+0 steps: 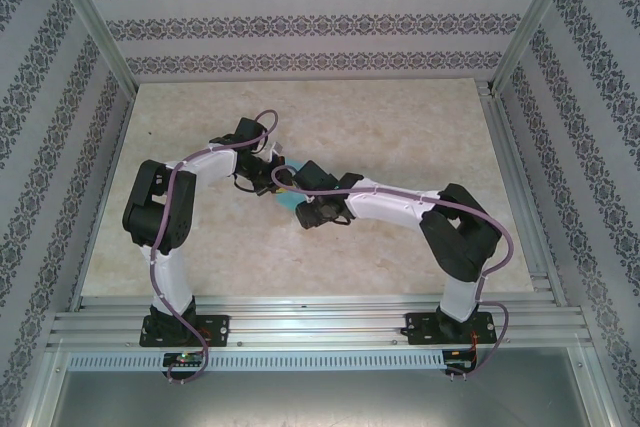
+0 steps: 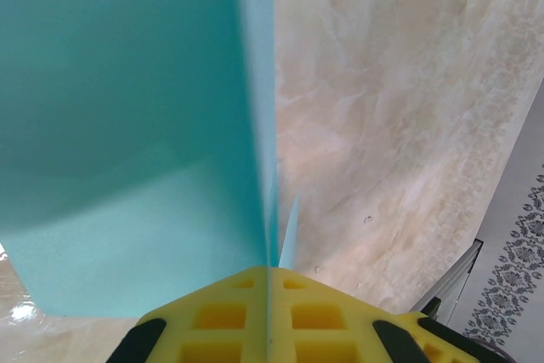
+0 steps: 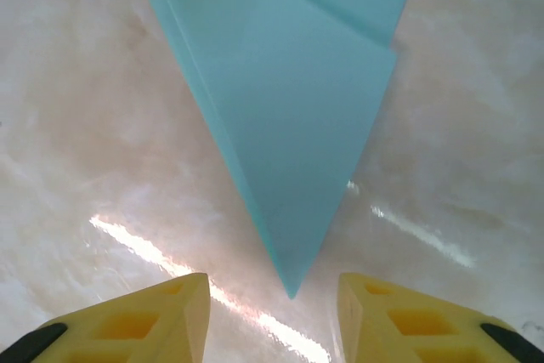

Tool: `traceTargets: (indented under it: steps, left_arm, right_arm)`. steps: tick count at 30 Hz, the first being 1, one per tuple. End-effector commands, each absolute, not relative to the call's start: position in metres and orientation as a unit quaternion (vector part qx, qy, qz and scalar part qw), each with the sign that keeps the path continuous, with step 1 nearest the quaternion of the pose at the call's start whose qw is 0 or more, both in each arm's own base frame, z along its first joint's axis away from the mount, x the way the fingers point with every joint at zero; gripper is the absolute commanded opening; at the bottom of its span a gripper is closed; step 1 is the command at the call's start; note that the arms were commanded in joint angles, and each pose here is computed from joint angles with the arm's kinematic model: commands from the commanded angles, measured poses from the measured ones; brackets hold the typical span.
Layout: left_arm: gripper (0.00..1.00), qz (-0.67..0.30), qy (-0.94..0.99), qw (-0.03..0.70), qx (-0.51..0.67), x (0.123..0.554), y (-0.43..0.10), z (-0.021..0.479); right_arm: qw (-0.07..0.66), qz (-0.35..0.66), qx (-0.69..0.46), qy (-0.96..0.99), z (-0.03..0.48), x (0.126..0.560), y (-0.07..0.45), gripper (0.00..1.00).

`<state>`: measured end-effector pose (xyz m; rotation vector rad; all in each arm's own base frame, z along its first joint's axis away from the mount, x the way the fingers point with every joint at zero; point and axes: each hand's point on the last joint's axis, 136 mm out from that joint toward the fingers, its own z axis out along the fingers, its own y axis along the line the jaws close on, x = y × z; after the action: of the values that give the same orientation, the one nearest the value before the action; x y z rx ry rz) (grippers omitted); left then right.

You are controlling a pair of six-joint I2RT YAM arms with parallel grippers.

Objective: Fold a paper plane with a square sheet of paper (fold left side to right side)
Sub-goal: Fourth fold the wing at the center of the table.

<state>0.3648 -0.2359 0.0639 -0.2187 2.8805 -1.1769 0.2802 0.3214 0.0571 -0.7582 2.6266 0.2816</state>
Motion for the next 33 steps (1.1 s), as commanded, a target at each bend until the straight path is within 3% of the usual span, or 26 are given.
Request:
traceTargets:
  steps: [1, 18, 21, 28, 33]
  left_arm:
    - [0.00, -0.375, 0.925, 0.009, -0.062, 0.366, -0.235, 0.064]
    - [0.00, -0.374, 0.925, 0.008, -0.062, 0.367, -0.235, 0.065]
    - [0.00, -0.374, 0.925, 0.008, -0.062, 0.367, -0.235, 0.065]
    - [0.00, -0.374, 0.925, 0.009, -0.060, 0.368, -0.235, 0.068]
    - [0.28, -0.370, 0.927, 0.033, -0.045, 0.373, -0.231, 0.088]
  right_arm:
    - [0.220, 0.093, -0.308, 0.921, 0.067, 0.294, 0.335, 0.45]
    - [0.203, 0.040, -0.306, 0.929, 0.028, 0.309, 0.333, 0.37]
    - [0.201, 0.037, -0.306, 0.930, 0.024, 0.309, 0.331, 0.31]
    - [0.203, 0.043, -0.306, 0.929, 0.024, 0.309, 0.329, 0.02]
    - [0.195, 0.077, -0.307, 0.928, 0.034, 0.301, 0.334, 0.00]
